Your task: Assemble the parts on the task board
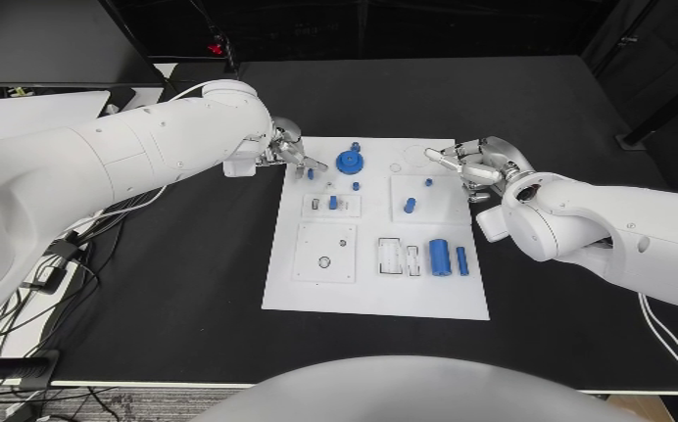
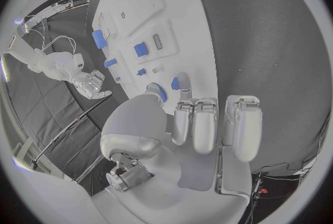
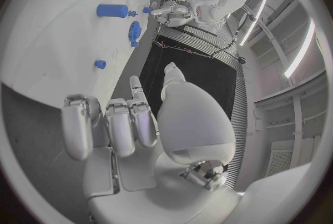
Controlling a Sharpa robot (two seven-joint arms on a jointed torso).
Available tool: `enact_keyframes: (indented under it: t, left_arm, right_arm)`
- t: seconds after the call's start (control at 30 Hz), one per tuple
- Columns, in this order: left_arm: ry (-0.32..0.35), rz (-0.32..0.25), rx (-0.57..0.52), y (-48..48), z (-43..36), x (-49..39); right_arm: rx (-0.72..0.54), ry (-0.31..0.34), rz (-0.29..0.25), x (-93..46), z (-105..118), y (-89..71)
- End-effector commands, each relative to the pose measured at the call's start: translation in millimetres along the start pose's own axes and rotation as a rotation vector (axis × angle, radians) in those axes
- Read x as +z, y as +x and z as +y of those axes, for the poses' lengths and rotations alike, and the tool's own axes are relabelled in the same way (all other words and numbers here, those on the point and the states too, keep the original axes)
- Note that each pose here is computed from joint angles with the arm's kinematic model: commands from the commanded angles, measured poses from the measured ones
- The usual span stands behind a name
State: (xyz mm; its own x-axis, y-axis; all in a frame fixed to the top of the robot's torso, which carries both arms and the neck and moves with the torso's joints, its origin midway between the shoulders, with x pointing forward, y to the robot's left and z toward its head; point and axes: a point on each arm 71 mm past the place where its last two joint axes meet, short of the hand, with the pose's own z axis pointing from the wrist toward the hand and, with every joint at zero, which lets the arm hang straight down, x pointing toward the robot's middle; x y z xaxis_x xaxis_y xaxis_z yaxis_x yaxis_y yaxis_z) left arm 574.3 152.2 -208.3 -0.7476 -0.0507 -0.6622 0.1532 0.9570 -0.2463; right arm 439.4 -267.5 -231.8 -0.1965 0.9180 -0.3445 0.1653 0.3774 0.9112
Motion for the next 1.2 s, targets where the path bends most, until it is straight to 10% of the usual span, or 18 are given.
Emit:
enact_keyframes:
  t: [0.03, 1.2]
  left_arm:
    - [0.020, 0.021, 0.014, 0.7, -2.5, 0.3]
    - [0.019, 0.018, -0.011, -0.8, -2.6, 6.4]
  right_arm:
    - [0.002, -0.005, 0.009, 0.1, 1.2, 1.1]
    - [0.002, -0.005, 0.010, 0.7, 1.5, 2.4]
